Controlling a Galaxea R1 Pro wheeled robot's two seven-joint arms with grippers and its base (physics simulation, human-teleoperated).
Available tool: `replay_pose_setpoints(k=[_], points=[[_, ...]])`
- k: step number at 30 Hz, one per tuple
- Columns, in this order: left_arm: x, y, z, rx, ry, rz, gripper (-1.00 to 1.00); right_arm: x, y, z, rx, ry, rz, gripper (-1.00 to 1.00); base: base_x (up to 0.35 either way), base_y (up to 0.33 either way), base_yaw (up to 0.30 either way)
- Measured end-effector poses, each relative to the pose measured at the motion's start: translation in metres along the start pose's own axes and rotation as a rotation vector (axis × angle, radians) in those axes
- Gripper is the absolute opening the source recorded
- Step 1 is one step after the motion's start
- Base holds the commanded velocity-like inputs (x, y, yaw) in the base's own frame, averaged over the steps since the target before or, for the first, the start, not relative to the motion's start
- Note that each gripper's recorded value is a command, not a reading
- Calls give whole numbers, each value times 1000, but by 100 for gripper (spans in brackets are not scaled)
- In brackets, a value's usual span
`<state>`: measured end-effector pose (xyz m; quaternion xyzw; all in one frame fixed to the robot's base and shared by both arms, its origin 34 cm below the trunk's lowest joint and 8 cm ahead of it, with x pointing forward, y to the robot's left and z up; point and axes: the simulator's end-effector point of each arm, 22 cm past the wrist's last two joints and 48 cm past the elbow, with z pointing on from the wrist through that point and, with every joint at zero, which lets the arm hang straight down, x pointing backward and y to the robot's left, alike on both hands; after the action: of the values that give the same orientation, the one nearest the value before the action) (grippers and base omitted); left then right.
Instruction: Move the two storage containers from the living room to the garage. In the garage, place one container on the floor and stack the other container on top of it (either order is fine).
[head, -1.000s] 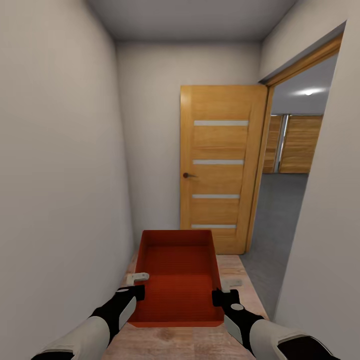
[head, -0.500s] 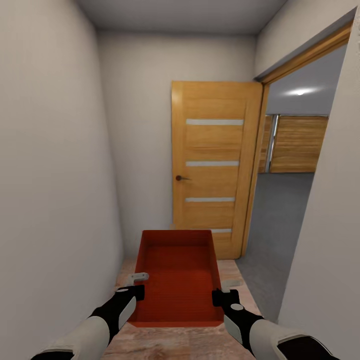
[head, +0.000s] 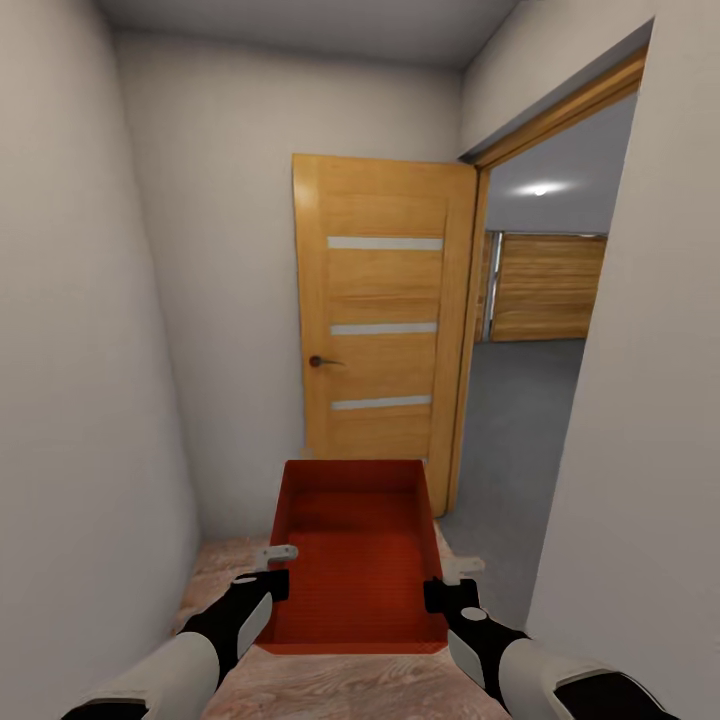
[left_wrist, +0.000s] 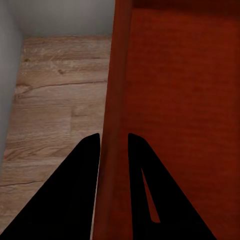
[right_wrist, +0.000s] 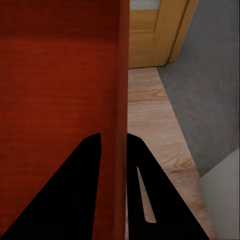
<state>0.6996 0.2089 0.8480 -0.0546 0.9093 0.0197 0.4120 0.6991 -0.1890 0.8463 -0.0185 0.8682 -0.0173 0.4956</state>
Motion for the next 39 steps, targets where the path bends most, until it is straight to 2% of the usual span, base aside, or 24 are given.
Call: replay_pose_setpoints(k=[15, 39], points=[[-1, 0, 0, -1, 0, 2, -100, 0, 0, 0, -1, 0, 3, -100, 131, 131, -283], [-2, 0, -1, -2, 0, 3, -100, 0, 0, 0, -1, 0, 5, -100, 187, 275, -282]])
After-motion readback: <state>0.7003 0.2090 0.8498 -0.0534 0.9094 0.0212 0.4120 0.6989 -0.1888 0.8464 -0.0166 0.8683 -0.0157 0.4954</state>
